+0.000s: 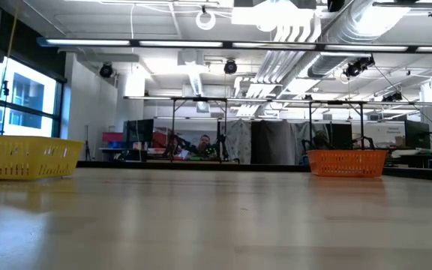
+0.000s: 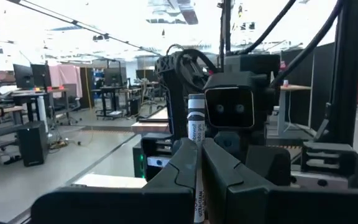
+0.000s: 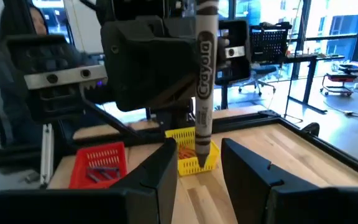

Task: Sort crayons
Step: Put the gray crayon into the orange bin

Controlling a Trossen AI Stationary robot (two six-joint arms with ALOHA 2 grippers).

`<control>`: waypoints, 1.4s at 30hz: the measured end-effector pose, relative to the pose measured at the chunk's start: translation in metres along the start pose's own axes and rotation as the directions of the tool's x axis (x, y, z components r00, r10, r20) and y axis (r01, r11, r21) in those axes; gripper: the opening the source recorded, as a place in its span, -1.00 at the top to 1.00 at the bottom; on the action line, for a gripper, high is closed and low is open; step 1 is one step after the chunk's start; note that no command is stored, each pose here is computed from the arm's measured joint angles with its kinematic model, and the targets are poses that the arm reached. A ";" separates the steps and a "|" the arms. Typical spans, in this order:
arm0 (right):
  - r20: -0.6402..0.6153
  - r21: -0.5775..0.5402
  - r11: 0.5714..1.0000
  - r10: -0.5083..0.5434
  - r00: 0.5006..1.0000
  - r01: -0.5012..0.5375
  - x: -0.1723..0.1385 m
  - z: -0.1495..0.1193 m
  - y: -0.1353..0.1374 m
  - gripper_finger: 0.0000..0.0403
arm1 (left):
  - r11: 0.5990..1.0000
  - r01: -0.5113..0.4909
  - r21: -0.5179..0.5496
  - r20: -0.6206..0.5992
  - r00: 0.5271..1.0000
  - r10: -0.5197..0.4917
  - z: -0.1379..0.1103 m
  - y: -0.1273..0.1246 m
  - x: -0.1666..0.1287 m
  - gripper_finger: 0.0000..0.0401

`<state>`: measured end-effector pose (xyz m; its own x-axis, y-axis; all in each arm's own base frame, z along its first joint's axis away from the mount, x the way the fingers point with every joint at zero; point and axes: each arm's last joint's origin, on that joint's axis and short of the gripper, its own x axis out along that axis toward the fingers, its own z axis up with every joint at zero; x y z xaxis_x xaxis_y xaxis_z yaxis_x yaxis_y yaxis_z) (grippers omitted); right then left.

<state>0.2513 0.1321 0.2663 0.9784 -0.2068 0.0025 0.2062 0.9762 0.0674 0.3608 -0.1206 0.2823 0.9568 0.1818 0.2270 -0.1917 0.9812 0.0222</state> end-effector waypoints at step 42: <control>-0.075 -0.094 0.981 -0.180 0.981 0.172 0.013 0.019 -0.008 0.99 | 0.984 0.012 0.180 -0.078 0.997 0.003 -0.006 -0.008 -0.005 0.43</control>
<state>0.2618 0.1205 0.2844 0.9239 -0.3733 -0.0842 0.3723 0.9277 -0.0275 0.3593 -0.1285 0.2748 0.9705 0.1889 0.1500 -0.2169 0.9555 0.1999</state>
